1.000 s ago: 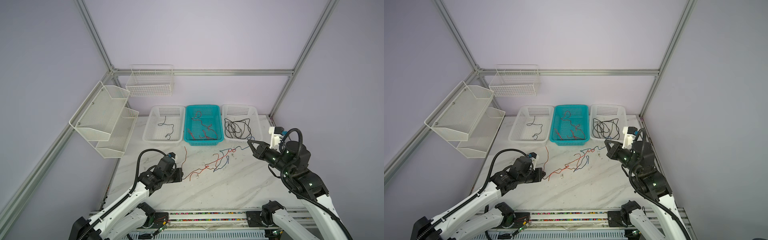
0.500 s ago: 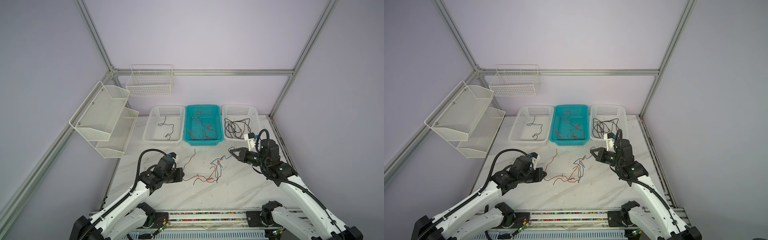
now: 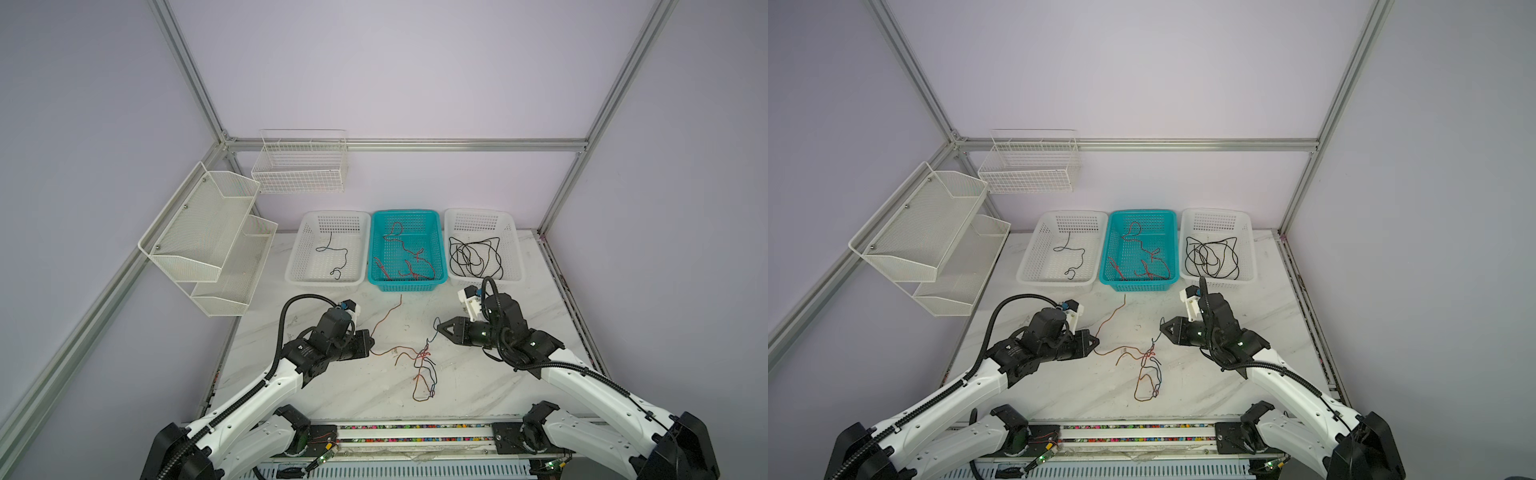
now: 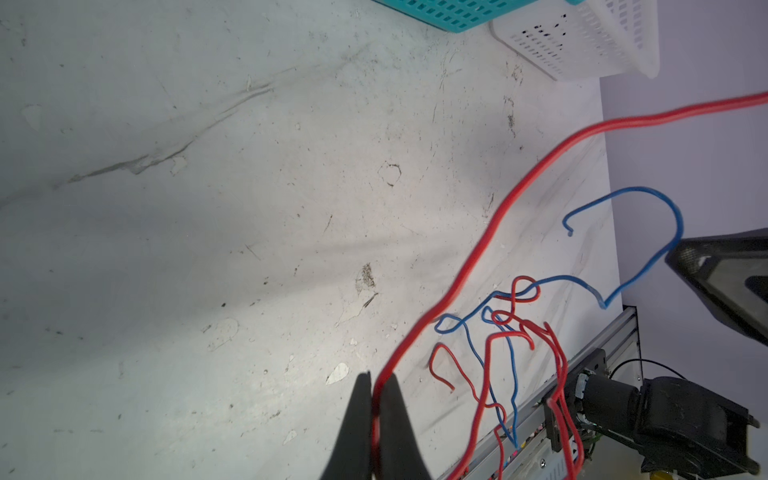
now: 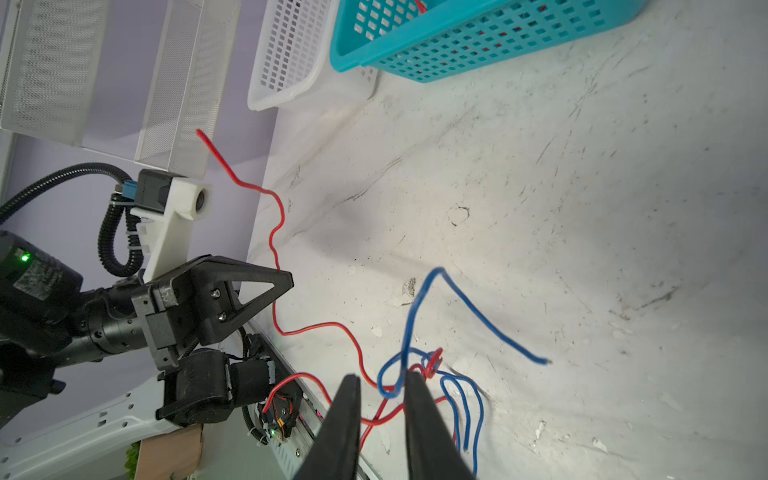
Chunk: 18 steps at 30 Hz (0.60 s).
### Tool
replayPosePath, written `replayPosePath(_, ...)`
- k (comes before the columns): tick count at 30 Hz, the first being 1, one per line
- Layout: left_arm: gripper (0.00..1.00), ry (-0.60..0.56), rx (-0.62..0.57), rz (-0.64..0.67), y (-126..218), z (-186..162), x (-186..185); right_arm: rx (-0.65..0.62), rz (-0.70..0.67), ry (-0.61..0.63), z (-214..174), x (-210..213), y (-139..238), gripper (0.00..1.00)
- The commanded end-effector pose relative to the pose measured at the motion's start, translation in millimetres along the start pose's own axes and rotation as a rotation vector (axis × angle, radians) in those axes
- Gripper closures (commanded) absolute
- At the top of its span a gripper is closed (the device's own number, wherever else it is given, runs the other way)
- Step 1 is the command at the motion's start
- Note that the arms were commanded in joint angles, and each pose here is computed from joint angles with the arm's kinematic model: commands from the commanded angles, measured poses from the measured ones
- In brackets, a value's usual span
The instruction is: Untangle the cables
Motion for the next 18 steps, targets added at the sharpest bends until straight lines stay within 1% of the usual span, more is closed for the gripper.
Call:
replayPosePath(1,1.0,0.004,-0.099,-0.08,14.7,22.2,-24.0,-0.048,-0.016,0.056,12.8,7.7,8.7,0.63)
replayPosePath(3,1.0,0.019,-0.132,-0.067,17.9,25.2,-22.8,-0.075,-0.017,0.072,15.8,11.7,16.7,0.54)
replayPosePath(4,1.0,0.026,-0.147,-0.068,18.8,26.1,-22.2,-0.08,-0.006,0.076,16.3,14.2,19.1,0.52)
replayPosePath(9,1.0,0.05,-0.209,-0.084,24.5,33.6,-24.9,-0.051,0.128,0.111,7.5,31.9,22.7,0.47)
replayPosePath(14,1.0,0.047,-0.186,-0.076,22.7,33.4,-26.7,0.045,0.087,0.137,-23.2,20.8,3.7,0.46)
replayPosePath(18,1.0,0.046,-0.188,-0.073,24.4,32.0,-24.7,0.073,0.023,0.133,-39.2,8.9,-10.7,0.46)
Point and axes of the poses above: each gripper's point midway between its finger pads, its own y axis back along the fingers, its own x axis along the line the jaws close on, z = x × y, the point moved 6 cm from there along y, back along the fingers, and after that the axes turned 10 degrees about y, right-handed, at the moved point
